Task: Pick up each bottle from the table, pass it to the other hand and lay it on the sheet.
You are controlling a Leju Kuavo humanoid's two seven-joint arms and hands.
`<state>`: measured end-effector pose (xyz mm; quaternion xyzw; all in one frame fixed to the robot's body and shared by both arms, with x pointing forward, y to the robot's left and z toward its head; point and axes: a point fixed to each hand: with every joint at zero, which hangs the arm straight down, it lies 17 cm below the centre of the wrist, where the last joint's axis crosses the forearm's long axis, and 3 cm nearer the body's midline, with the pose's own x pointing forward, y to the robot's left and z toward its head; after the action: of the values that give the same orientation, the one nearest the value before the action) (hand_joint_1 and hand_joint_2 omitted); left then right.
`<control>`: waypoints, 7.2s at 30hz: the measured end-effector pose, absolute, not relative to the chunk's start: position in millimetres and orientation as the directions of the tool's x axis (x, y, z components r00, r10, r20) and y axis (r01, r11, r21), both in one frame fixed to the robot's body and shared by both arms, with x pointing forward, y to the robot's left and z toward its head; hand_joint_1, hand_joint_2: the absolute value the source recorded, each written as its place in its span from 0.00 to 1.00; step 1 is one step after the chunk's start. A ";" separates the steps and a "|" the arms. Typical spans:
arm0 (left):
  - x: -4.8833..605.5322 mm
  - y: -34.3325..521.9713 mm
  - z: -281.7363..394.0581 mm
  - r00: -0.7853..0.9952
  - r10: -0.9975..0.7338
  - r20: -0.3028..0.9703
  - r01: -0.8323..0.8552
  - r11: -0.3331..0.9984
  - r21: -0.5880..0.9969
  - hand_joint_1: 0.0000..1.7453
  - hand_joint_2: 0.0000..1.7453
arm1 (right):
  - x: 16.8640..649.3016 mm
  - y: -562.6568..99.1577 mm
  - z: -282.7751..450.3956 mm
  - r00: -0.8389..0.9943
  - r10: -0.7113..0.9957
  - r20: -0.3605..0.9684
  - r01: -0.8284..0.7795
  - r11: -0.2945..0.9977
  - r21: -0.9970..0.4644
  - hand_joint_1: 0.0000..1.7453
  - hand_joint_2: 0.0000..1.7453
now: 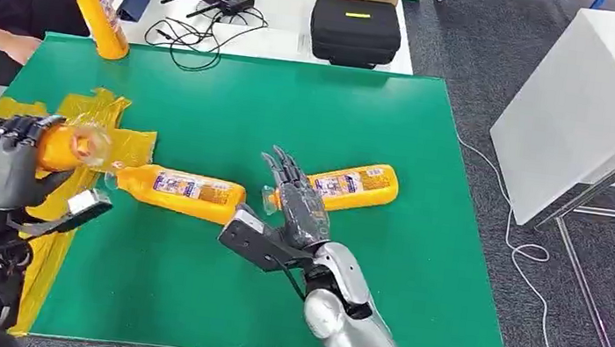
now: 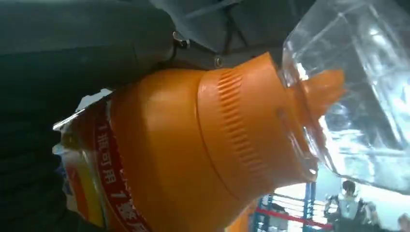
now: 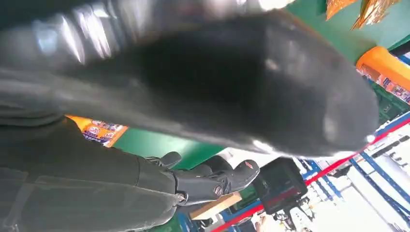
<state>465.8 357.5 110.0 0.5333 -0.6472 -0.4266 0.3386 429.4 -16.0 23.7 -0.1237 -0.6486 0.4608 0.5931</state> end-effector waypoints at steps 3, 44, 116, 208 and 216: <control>463.0 362.0 97.0 -0.124 -0.991 -0.058 -0.361 -0.010 0.932 1.00 1.00 | 430.5 -15.0 25.9 -0.277 0.697 0.662 -0.389 0.548 -0.740 0.00 0.00; 418.1 338.4 -42.3 -0.175 -0.964 -0.199 -0.004 -0.202 0.979 0.00 1.00 | 425.3 -8.5 16.2 -0.323 0.685 0.653 -0.452 0.494 -0.742 0.00 0.00; 464.3 363.0 201.1 -0.496 -0.346 0.796 -0.368 0.914 0.168 0.00 0.00 | 452.2 -75.4 -6.8 -0.251 0.813 0.526 -0.376 0.419 -0.826 0.00 1.00; 381.3 408.0 172.8 -0.434 -0.365 0.824 -0.452 0.879 0.151 0.00 1.00 | 489.9 -264.7 -70.0 -0.195 0.981 0.002 -0.625 -0.123 -0.771 0.00 1.00; 397.5 391.8 173.7 -0.447 -0.350 0.823 -0.421 0.894 0.151 0.00 1.00 | 481.6 -319.4 -79.9 -0.082 0.995 -0.049 -0.648 -0.091 -0.756 0.00 1.00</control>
<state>397.5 391.8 173.7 0.2267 -0.8497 0.0376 0.4745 481.6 -319.4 -79.9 -0.2985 -0.2912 0.6756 0.6080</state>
